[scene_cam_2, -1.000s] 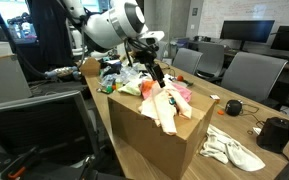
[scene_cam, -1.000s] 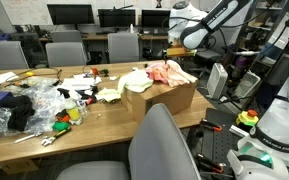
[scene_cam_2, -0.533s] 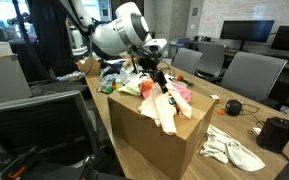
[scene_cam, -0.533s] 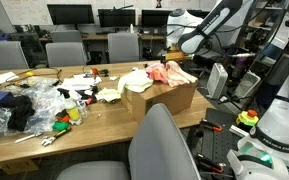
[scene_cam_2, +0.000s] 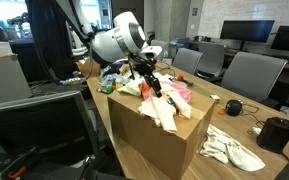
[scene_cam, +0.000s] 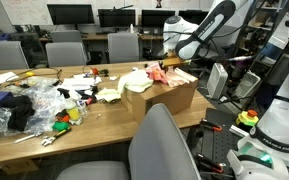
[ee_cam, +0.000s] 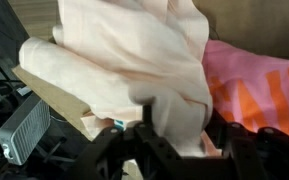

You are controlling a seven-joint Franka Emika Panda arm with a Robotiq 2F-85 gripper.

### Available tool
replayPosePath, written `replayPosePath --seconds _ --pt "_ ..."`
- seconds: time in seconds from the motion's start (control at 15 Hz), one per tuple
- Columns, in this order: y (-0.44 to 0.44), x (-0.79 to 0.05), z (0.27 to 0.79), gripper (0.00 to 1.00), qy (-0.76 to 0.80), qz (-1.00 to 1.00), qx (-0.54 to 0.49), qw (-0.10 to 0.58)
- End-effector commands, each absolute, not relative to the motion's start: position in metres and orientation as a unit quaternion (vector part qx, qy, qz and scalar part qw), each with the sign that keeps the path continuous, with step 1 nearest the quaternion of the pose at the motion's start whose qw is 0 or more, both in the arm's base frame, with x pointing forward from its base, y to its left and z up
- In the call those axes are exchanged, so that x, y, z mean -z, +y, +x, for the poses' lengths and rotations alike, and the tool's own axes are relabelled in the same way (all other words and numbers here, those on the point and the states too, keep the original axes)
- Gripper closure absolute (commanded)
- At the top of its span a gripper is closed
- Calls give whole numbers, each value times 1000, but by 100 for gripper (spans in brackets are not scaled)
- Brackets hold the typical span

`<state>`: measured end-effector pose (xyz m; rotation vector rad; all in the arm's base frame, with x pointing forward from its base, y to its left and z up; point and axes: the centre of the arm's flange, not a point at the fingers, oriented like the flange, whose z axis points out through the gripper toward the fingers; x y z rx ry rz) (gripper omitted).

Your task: Pick up the clothes on the box and put them on the box.

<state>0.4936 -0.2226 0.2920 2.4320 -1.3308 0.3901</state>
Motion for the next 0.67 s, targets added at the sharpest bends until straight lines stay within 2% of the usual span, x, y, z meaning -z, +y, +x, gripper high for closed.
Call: replayPosePath --seconds 0.0,0.2,0.27,0.6 --pt "-226 -288 495 74 -470 857 -137 162" --pt "-217 -296 491 96 -468 858 -136 160" --pt "-212 -300 489 100 -467 859 -138 159" --pt "-160 -361 466 97 -433 872 -171 151"
